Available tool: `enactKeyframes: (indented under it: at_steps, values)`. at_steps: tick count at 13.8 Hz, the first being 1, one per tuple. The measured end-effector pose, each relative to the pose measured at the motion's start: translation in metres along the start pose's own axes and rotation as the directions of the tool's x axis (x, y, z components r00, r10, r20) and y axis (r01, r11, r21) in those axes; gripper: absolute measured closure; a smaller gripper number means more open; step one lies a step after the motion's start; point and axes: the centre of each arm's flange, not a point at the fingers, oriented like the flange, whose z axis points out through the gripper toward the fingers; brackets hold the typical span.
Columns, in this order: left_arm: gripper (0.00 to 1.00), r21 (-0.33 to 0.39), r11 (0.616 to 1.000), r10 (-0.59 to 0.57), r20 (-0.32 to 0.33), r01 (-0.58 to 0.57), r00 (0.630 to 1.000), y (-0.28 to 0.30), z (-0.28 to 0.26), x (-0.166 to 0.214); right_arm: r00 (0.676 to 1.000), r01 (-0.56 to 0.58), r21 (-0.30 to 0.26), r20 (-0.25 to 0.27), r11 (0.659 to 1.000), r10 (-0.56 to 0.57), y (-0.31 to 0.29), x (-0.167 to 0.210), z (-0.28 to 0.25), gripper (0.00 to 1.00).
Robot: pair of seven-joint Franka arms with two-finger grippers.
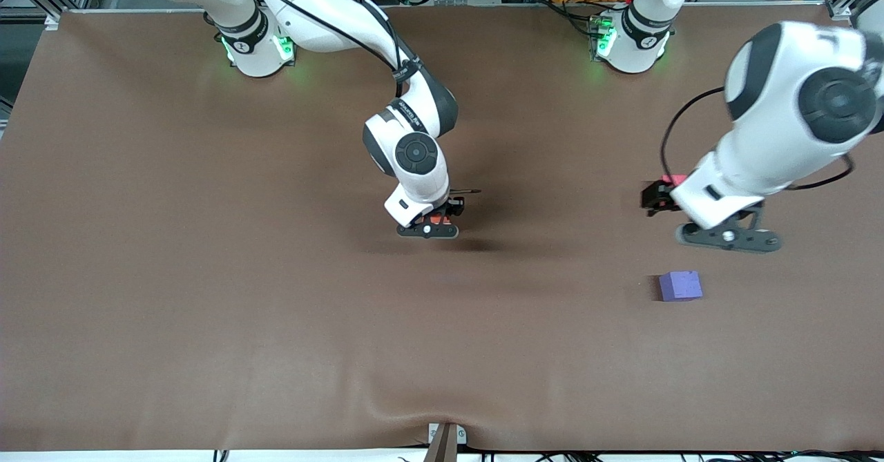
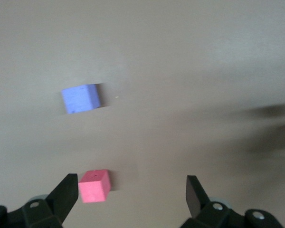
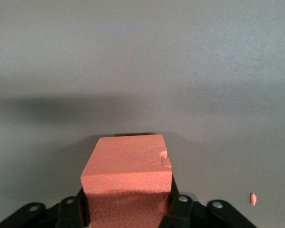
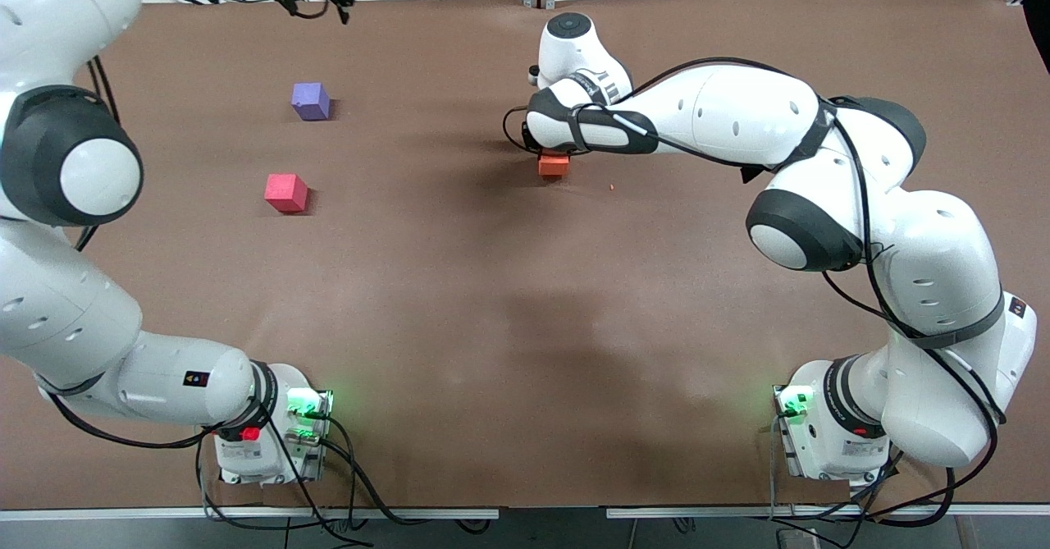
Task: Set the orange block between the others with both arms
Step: 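Reach the left gripper to the orange cube held by the right gripper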
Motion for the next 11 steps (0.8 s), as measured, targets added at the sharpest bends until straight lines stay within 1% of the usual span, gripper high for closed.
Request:
enactKeyframes:
  at_steps: [1,3,4,7,10,11]
  values:
    - [0.00,-0.003,1.000,-0.012,-0.003,0.012,1.000,0.012,0.006,0.003,1.000,0.005,-0.004,-0.005,1.000,-0.005,0.000,0.000,0.000,0.21]
    - [0.00,-0.016,0.998,-0.055,-0.004,0.055,0.998,0.035,0.019,0.007,1.000,0.011,-0.007,-0.013,1.000,-0.011,-0.001,0.002,-0.003,0.03]
    - [0.00,-0.029,0.997,-0.070,0.002,0.070,0.998,0.046,0.027,0.009,1.000,0.010,-0.005,-0.018,1.000,-0.011,-0.001,0.003,-0.006,0.00]
    - [0.00,-0.067,0.992,-0.103,-0.001,0.102,0.995,0.080,0.047,0.015,1.000,-0.001,-0.010,-0.026,1.000,0.001,0.004,0.012,-0.022,0.00]
    - [0.00,-0.090,0.992,-0.086,0.001,0.086,0.996,0.117,0.068,0.022,0.999,-0.034,-0.028,-0.034,0.999,0.033,0.031,0.036,-0.064,0.00]
    - [0.00,-0.097,0.992,-0.087,-0.003,0.087,0.996,0.135,0.075,0.023,0.999,-0.023,-0.033,-0.027,0.999,0.022,0.045,0.044,-0.079,0.00]
